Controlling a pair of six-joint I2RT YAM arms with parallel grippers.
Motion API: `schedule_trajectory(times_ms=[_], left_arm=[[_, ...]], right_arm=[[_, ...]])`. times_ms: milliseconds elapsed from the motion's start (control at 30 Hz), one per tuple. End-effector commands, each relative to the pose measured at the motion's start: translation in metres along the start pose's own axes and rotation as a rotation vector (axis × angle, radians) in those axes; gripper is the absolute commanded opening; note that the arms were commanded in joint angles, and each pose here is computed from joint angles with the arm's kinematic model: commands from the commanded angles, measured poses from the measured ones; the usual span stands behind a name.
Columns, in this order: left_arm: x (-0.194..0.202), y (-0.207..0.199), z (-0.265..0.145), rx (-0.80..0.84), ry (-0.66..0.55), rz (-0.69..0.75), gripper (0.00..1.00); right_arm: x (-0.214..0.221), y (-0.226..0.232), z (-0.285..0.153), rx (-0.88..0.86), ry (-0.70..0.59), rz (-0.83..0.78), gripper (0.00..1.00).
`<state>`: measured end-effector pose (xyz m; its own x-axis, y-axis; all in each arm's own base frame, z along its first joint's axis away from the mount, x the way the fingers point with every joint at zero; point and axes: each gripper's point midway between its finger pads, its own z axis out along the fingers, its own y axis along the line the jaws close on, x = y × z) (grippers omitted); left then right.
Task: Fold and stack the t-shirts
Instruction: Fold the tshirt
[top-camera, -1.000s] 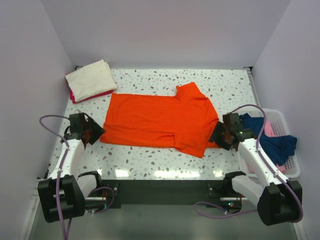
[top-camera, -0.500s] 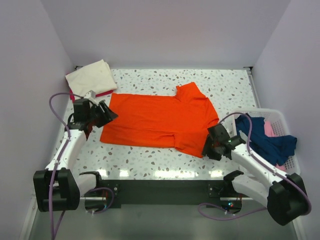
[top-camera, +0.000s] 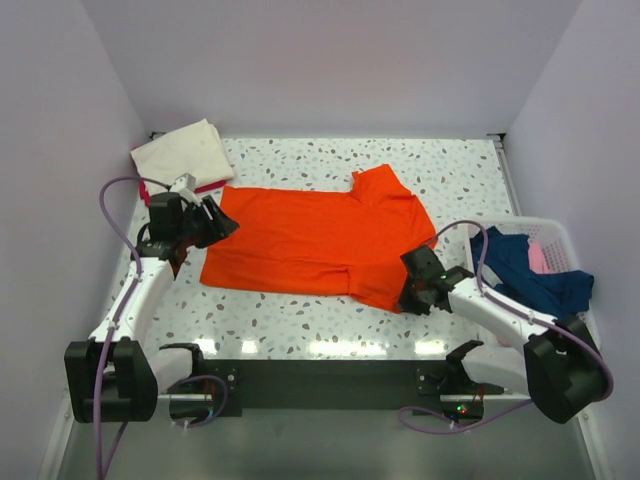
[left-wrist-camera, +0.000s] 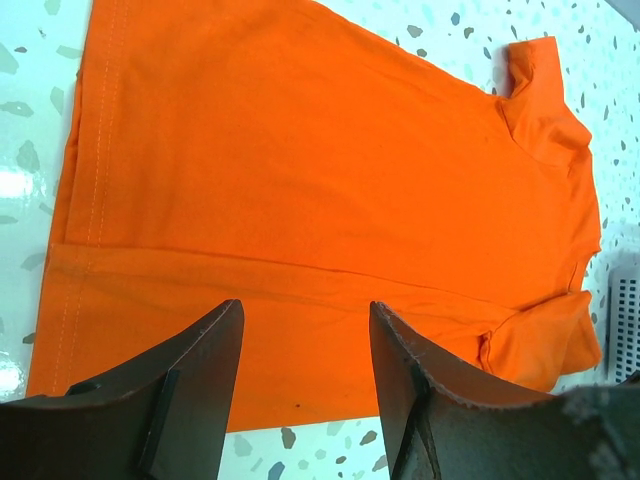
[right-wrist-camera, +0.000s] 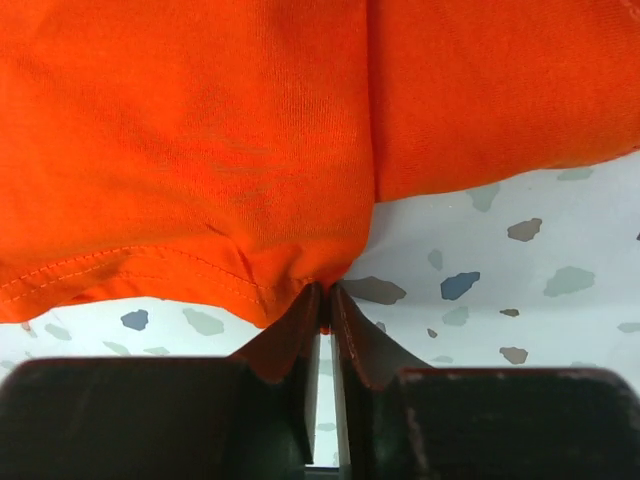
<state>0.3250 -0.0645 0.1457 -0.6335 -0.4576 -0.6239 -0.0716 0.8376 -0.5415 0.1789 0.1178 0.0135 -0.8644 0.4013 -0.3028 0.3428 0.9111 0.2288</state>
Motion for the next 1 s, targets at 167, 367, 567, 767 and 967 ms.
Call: schedule_trajectory(times_ms=[167,367,567,767,967], left_arm=[[-0.012,-0.006,0.0,0.027,-0.052,0.067,0.58],[-0.01,-0.006,0.001,0.032,-0.045,0.067,0.58],[-0.009,-0.006,0.001,0.035,-0.043,0.068,0.58],[-0.008,-0.005,0.001,0.035,-0.04,0.07,0.58],[-0.005,-0.004,0.001,0.031,-0.032,0.068,0.57]], right_arm=[[-0.049,0.042,-0.038,-0.06,-0.114,-0.035,0.06],[-0.096,0.082,-0.057,-0.098,-0.197,-0.081,0.06],[-0.133,0.119,-0.037,-0.103,-0.207,-0.123,0.06],[-0.165,0.134,-0.008,-0.106,-0.218,-0.124,0.04],[-0.19,0.134,0.005,-0.149,-0.264,-0.078,0.03]])
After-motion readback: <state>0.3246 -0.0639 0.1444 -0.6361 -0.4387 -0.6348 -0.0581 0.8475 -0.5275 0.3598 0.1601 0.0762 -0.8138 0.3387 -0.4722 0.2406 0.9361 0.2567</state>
